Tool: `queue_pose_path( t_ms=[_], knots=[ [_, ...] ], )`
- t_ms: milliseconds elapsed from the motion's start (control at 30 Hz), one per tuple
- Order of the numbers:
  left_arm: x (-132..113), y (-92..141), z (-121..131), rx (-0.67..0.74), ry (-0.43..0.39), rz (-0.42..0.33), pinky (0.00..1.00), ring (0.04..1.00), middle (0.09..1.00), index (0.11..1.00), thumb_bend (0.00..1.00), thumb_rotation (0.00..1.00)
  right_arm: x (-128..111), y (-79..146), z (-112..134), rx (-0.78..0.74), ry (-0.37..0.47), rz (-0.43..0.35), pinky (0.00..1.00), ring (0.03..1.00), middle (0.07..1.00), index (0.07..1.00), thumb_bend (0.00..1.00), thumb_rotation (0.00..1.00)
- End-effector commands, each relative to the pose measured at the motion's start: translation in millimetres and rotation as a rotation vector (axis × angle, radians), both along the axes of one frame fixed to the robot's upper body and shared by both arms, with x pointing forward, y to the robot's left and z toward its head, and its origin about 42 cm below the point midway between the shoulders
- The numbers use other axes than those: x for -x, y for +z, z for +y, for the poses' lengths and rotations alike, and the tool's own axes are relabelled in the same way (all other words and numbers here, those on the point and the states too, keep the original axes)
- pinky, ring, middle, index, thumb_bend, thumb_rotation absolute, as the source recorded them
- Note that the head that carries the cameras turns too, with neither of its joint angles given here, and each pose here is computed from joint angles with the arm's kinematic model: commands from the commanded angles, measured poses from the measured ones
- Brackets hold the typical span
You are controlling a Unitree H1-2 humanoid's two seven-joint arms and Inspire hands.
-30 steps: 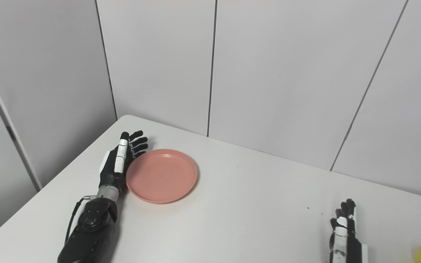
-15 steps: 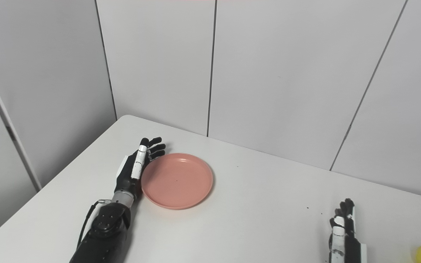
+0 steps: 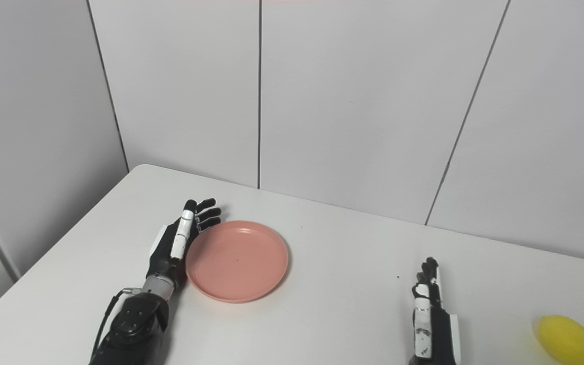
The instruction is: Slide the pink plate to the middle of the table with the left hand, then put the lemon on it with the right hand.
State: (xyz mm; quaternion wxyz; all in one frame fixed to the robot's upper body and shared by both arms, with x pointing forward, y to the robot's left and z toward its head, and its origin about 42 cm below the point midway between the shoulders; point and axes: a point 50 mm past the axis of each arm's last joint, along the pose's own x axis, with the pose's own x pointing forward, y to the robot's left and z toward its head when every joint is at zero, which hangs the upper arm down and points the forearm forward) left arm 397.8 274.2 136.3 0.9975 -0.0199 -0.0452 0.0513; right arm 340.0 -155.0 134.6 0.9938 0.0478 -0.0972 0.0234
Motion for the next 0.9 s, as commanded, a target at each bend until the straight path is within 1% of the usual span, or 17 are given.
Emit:
queue_pose_path(
  t_ms=[0, 33, 200, 400, 633, 733, 867],
  knots=[
    [-5, 16, -5, -0.005, -0.032, -0.045, 0.78, 0.799, 0.795, 0.778, 0.72, 1.0, -4, 19, 10, -0.005, 0.026, -0.045, 1.0, 1.0, 1.0, 0.999, 0.76, 1.0],
    [-4, 16, -7, -0.004, -0.037, -0.041, 0.78, 0.798, 0.793, 0.777, 0.72, 1.0, -4, 20, 12, -0.01, 0.029, -0.041, 1.0, 1.0, 1.0, 1.0, 0.77, 1.0],
    [-2, 16, -13, 0.006, -0.051, -0.029, 0.79, 0.805, 0.796, 0.781, 0.69, 1.0, -4, 23, 16, -0.007, 0.032, -0.025, 1.0, 1.0, 1.0, 1.0, 0.74, 1.0],
    [0, 19, -20, 0.027, -0.061, -0.024, 0.8, 0.816, 0.81, 0.789, 0.69, 1.0, -6, 26, 21, 0.006, 0.031, -0.052, 1.0, 1.0, 1.0, 1.0, 0.7, 1.0],
    [0, 18, -26, 0.063, -0.078, 0.0, 0.78, 0.807, 0.801, 0.781, 0.68, 1.0, -7, 28, 29, 0.01, 0.046, -0.058, 1.0, 1.0, 1.0, 1.0, 0.72, 1.0],
    [0, 17, -32, 0.05, -0.107, 0.001, 0.78, 0.81, 0.803, 0.783, 0.69, 1.0, -7, 30, 32, -0.001, 0.055, -0.062, 1.0, 1.0, 1.0, 1.0, 0.69, 1.0],
    [-1, 16, -40, 0.051, -0.138, 0.001, 0.79, 0.811, 0.803, 0.782, 0.69, 1.0, -7, 32, 35, -0.001, 0.058, -0.06, 1.0, 1.0, 1.0, 1.0, 0.69, 1.0]
  ],
)
